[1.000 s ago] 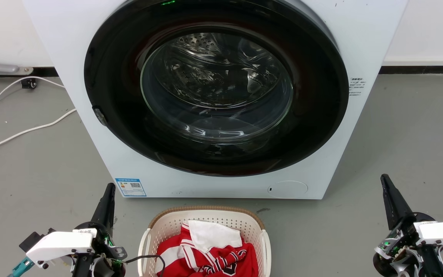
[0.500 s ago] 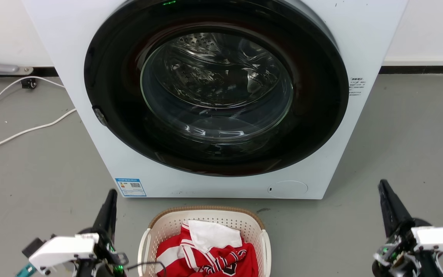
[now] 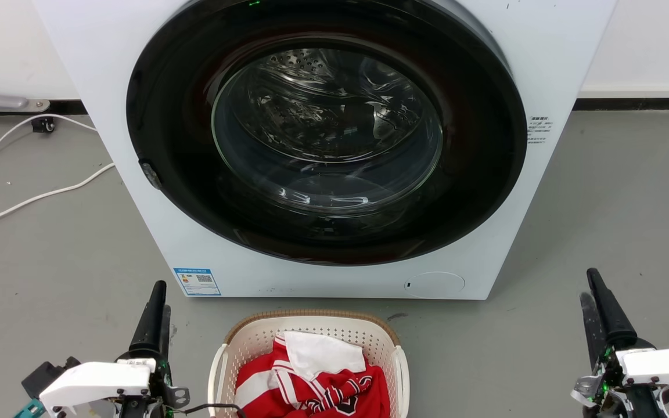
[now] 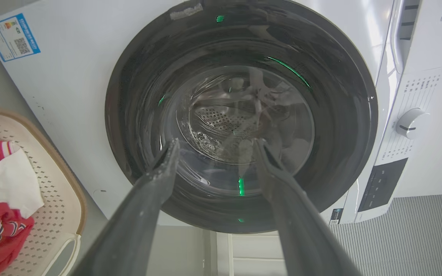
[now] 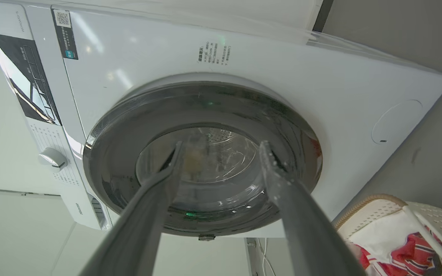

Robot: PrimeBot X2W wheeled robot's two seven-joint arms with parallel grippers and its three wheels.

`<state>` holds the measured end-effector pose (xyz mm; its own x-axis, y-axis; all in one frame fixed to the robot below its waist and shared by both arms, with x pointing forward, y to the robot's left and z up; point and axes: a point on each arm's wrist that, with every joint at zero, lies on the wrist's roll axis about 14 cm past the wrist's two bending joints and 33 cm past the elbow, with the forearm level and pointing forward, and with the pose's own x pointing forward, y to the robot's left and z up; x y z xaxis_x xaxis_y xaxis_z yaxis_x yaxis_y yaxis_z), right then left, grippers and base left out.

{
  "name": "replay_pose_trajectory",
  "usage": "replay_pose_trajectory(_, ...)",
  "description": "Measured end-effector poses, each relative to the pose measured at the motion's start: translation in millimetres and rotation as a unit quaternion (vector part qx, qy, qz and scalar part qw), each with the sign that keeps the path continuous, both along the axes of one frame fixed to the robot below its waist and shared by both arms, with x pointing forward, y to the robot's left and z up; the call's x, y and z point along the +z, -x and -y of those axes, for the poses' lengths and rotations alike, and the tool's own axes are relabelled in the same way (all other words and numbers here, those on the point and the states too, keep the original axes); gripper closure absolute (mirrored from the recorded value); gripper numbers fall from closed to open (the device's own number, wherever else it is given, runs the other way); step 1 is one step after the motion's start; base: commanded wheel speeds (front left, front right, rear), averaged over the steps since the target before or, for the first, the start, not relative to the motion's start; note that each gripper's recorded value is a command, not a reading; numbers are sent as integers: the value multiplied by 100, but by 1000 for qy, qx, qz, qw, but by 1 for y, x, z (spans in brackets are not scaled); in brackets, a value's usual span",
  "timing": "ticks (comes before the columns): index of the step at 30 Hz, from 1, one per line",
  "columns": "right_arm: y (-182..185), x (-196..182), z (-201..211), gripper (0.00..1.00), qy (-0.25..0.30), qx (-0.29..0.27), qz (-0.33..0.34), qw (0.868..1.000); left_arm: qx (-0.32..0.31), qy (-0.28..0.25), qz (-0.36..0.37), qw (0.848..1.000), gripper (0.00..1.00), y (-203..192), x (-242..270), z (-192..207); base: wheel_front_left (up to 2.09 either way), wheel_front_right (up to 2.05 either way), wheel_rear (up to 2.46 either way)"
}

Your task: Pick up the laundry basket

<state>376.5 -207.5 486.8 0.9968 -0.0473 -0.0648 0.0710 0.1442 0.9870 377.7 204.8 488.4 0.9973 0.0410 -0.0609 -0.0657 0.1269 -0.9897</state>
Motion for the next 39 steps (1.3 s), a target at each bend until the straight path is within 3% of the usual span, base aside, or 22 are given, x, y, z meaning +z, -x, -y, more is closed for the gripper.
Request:
replay_pose_trajectory(14,0,18,-2,0,182,7,19,983,3,-150,0,989,0,-4,14,1,0,0,0)
replay_pose_trajectory(24,1,27,-8,0,289,13,31,957,5,-234,5,972,0,-2,20,3,0,0,0)
replay_pose_trajectory(39,5,35,-14,0,403,15,47,914,12,-337,21,941,0,2,28,4,0,0,0)
